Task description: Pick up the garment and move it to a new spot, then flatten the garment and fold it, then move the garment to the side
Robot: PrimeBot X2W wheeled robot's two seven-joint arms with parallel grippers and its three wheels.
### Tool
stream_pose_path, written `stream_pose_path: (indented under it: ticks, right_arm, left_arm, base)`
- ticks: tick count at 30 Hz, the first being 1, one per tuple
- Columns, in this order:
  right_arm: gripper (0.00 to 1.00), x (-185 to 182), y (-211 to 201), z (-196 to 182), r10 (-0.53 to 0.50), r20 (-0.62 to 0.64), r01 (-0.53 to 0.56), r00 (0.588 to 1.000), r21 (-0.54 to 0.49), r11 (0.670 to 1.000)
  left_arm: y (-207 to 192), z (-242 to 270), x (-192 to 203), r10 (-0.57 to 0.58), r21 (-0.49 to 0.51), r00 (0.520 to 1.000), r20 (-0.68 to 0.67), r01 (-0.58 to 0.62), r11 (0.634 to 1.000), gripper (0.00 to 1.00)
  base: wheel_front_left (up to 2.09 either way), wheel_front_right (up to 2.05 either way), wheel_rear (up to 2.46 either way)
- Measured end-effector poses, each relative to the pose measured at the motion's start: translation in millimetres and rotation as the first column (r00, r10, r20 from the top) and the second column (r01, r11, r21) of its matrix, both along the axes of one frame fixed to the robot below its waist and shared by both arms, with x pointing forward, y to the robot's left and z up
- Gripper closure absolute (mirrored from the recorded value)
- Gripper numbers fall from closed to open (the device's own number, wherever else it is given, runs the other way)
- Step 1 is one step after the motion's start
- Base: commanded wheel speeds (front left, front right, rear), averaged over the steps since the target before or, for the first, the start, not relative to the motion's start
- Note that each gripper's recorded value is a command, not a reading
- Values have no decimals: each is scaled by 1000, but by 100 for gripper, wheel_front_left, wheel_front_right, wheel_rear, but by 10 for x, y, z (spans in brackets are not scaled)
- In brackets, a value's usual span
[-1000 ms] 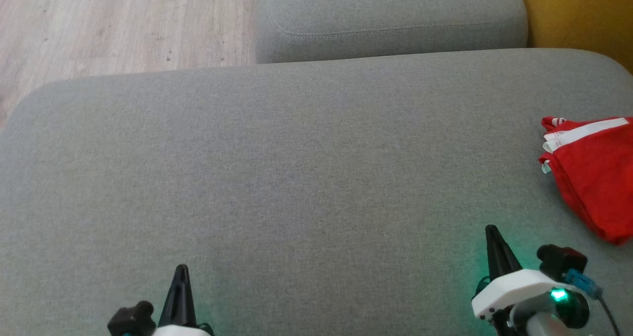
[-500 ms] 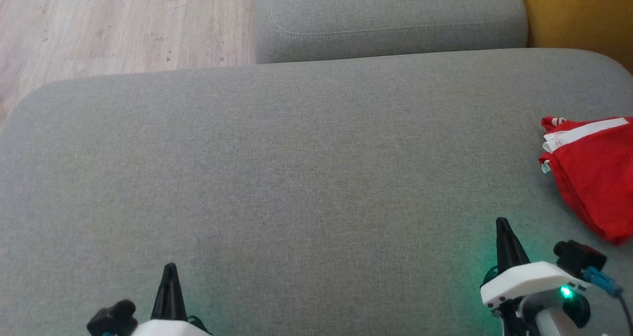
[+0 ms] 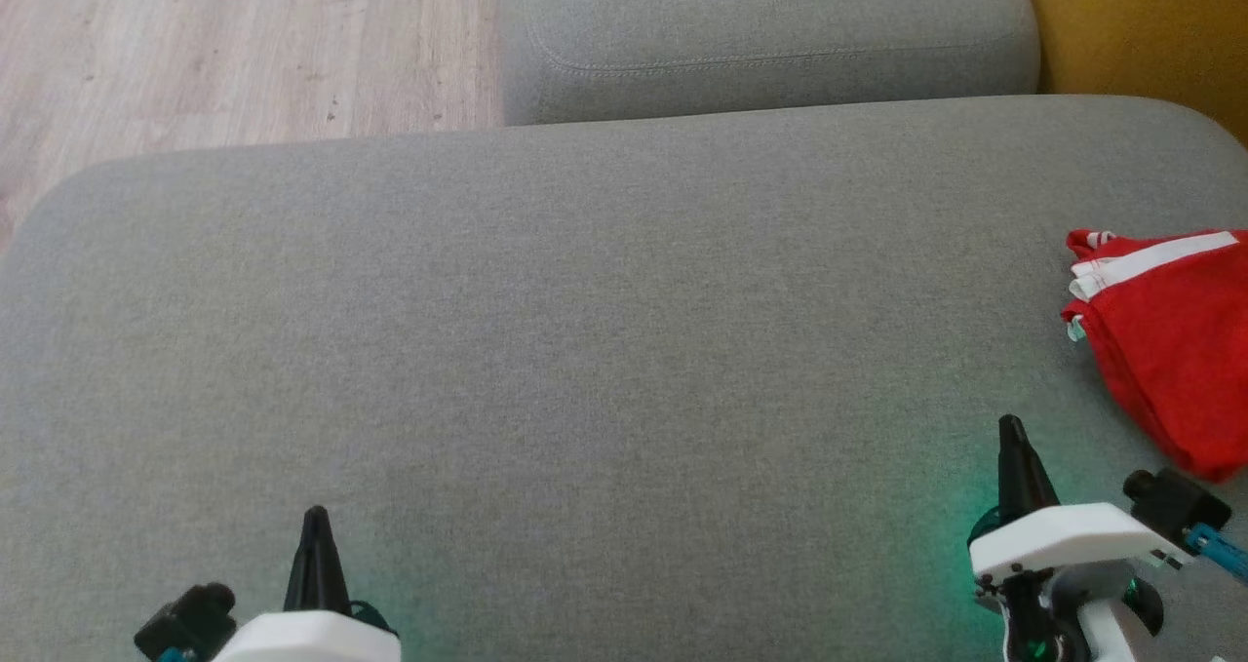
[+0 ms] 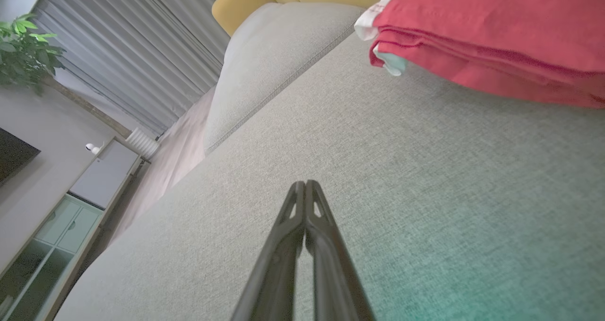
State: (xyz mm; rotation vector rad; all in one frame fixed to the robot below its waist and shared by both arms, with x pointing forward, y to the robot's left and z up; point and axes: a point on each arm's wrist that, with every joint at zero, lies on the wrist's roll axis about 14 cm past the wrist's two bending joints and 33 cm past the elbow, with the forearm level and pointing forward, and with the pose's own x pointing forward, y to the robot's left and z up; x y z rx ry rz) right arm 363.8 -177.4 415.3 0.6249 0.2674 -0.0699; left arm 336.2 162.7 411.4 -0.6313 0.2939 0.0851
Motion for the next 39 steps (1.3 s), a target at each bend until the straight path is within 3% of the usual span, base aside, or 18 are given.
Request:
stream_pose_path:
  ticks: [20, 39]
  right_arm:
    - [100, 64, -87, 145, -85, 21, 79, 996, 213, 974]
    - [100, 119, -156, 298, -150, 38, 121, 988, 415, 902]
  left_arm:
    - [61, 89, 86, 67, -212, 998, 0, -65, 975, 100]
    - [118, 195, 164, 120, -408, 993, 2, -108, 906, 100]
  base:
    - [0, 0, 0]
    - [0, 0, 0]
